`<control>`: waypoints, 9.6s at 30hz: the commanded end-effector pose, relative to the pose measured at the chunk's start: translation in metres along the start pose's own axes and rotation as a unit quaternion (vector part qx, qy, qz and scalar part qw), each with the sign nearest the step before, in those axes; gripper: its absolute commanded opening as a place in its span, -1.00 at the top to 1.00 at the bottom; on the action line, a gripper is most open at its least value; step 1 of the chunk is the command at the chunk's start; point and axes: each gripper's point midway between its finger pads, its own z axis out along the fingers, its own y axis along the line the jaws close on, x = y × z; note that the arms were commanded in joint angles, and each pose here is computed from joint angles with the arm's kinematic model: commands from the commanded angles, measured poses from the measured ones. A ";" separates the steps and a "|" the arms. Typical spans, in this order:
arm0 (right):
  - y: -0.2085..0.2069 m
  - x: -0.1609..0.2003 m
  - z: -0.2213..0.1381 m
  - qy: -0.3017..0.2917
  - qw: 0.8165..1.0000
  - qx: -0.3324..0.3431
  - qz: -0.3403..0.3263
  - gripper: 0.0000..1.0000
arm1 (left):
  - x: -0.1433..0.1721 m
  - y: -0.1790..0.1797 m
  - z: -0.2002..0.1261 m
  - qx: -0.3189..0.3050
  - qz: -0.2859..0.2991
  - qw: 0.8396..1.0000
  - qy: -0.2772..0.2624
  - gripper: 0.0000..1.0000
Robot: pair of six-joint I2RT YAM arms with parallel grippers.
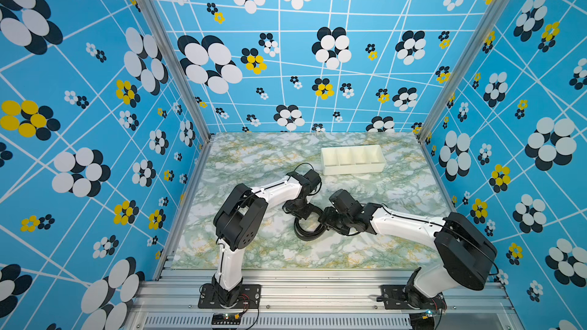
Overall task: Place the belts into the storage roll
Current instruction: Pick up the belt from the center of the board, then place the belt in the container.
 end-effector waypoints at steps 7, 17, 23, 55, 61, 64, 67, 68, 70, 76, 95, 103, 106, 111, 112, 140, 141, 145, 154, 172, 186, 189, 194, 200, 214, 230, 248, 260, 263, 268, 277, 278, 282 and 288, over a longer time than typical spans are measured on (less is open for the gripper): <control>-0.001 -0.001 0.018 0.024 0.999 0.036 -0.009 -0.23 | 0.019 -0.005 0.011 0.004 0.008 0.999 0.036 1.00; 0.001 -0.008 0.027 0.027 0.997 0.069 -0.038 0.50 | 0.020 -0.007 0.010 -0.001 0.013 0.999 0.036 1.00; -0.005 -0.005 0.034 0.036 0.995 0.078 -0.043 0.70 | 0.018 -0.008 0.007 0.015 0.004 0.999 0.030 1.00; -0.008 -0.013 0.025 0.032 0.982 0.129 -0.131 1.00 | -0.018 -0.009 -0.072 0.130 -0.084 0.984 -0.087 0.54; -0.002 -0.017 0.019 0.019 0.978 0.142 -0.151 1.00 | -0.022 -0.018 -0.078 0.172 -0.103 0.975 -0.100 0.27; 0.000 -0.019 0.017 0.011 0.977 0.141 -0.158 1.00 | -0.030 -0.020 -0.093 0.201 -0.111 0.964 -0.136 0.17; 0.004 -0.025 0.010 -0.006 0.977 0.135 -0.167 1.00 | -0.034 -0.012 -0.112 0.214 -0.125 0.953 -0.174 0.03; 0.006 -0.028 0.007 -0.011 0.976 0.136 -0.169 1.00 | -0.034 -0.008 -0.115 0.216 -0.131 0.951 -0.179 -0.05; 0.009 -0.031 0.004 -0.019 0.975 0.136 -0.175 1.00 | -0.031 0.002 -0.119 0.213 -0.146 0.949 -0.181 -0.07; 0.020 -0.051 -0.006 -0.042 0.979 0.108 -0.169 1.00 | -0.021 0.031 -0.131 0.202 -0.190 0.935 -0.222 -0.07; 0.088 -0.228 -0.071 -0.156 0.970 -0.147 -0.113 1.00 | -0.028 0.049 -0.133 0.215 -0.194 0.918 -0.271 -0.07; 0.132 -0.304 -0.064 -0.136 0.945 -0.270 -0.127 1.00 | -0.094 0.053 -0.141 0.251 -0.181 0.898 -0.313 -0.07; 0.128 -0.321 -0.047 -0.125 0.943 -0.281 -0.129 1.00 | -0.128 0.065 -0.150 0.257 -0.184 0.887 -0.338 -0.07; 0.111 -0.326 -0.016 -0.099 0.946 -0.276 -0.136 1.00 | -0.183 0.095 -0.149 0.267 -0.211 0.868 -0.361 -0.08; 0.108 -0.327 -0.014 -0.098 0.947 -0.276 -0.136 1.00 | -0.192 0.099 -0.148 0.270 -0.214 0.865 -0.365 -0.08; 0.041 -0.312 0.020 -0.030 0.976 -0.145 -0.157 1.00 | -0.263 0.064 -0.138 0.322 -0.144 0.858 -0.373 -0.12; 0.040 -0.310 0.020 -0.029 0.977 -0.133 -0.162 1.00 | -0.263 0.060 -0.137 0.321 -0.141 0.861 -0.369 -0.12; 0.039 -0.300 0.022 -0.014 0.978 -0.085 -0.188 1.00 | -0.266 0.052 -0.137 0.327 -0.137 0.861 -0.365 -0.12; 0.045 -0.288 0.038 0.011 0.981 -0.053 -0.188 1.00 | -0.262 0.046 -0.124 0.333 -0.138 0.867 -0.344 -0.12; 0.041 -0.268 0.066 0.038 0.980 -0.002 -0.196 1.00 | -0.260 0.049 -0.112 0.337 -0.136 0.872 -0.328 -0.10; 0.036 -0.252 0.071 0.049 0.973 0.045 -0.219 0.41 | -0.258 0.049 -0.109 0.340 -0.139 0.872 -0.323 -0.09; 0.035 -0.253 0.070 0.045 0.973 0.055 -0.220 0.28 | -0.258 0.050 -0.108 0.339 -0.140 0.873 -0.322 -0.08; 0.038 -0.252 0.067 0.034 0.972 0.056 -0.227 -0.16 | -0.257 0.051 -0.107 0.339 -0.139 0.873 -0.321 -0.08; 0.045 -0.258 0.056 0.005 0.970 0.059 -0.235 -0.33 | -0.256 0.051 -0.107 0.339 -0.139 0.874 -0.320 -0.06; 0.046 -0.268 0.042 -0.036 0.969 0.068 -0.237 -0.22 | -0.255 0.052 -0.096 0.345 -0.146 0.874 -0.311 -0.04; 0.029 -0.274 0.050 -0.040 0.984 0.032 -0.172 0.61 | -0.254 0.046 -0.086 0.351 -0.149 0.875 -0.298 -0.03; 0.019 -0.286 0.044 -0.042 0.992 -0.038 -0.111 0.02 | -0.266 0.035 -0.095 0.354 -0.137 0.876 -0.298 -0.03; 0.035 -0.296 0.022 -0.050 0.990 -0.042 -0.124 -0.19 | -0.273 0.033 -0.097 0.354 -0.139 0.875 -0.298 -0.02; 0.038 -0.297 0.018 -0.048 0.990 -0.041 -0.124 -0.20 | -0.276 0.032 -0.099 0.357 -0.138 0.874 -0.300 -0.02; 0.037 -0.300 0.010 -0.050 0.991 -0.029 -0.124 -0.24 | -0.278 0.032 -0.102 0.358 -0.139 0.873 -0.301 -0.01; 0.033 -0.300 0.005 -0.039 0.991 -0.009 -0.130 -0.28 | -0.280 0.032 -0.098 0.360 -0.146 0.872 -0.297 0.00; 0.033 -0.299 0.006 -0.034 0.991 -0.006 -0.132 -0.28 | -0.280 0.032 -0.097 0.360 -0.146 0.873 -0.295 0.00; 0.027 -0.298 0.006 -0.029 0.990 0.013 -0.136 -0.33 | -0.279 0.032 -0.096 0.356 -0.144 0.875 -0.294 0.01; 0.019 -0.300 0.004 -0.033 0.989 0.031 -0.139 -0.46 | -0.280 0.032 -0.096 0.357 -0.146 0.874 -0.295 0.01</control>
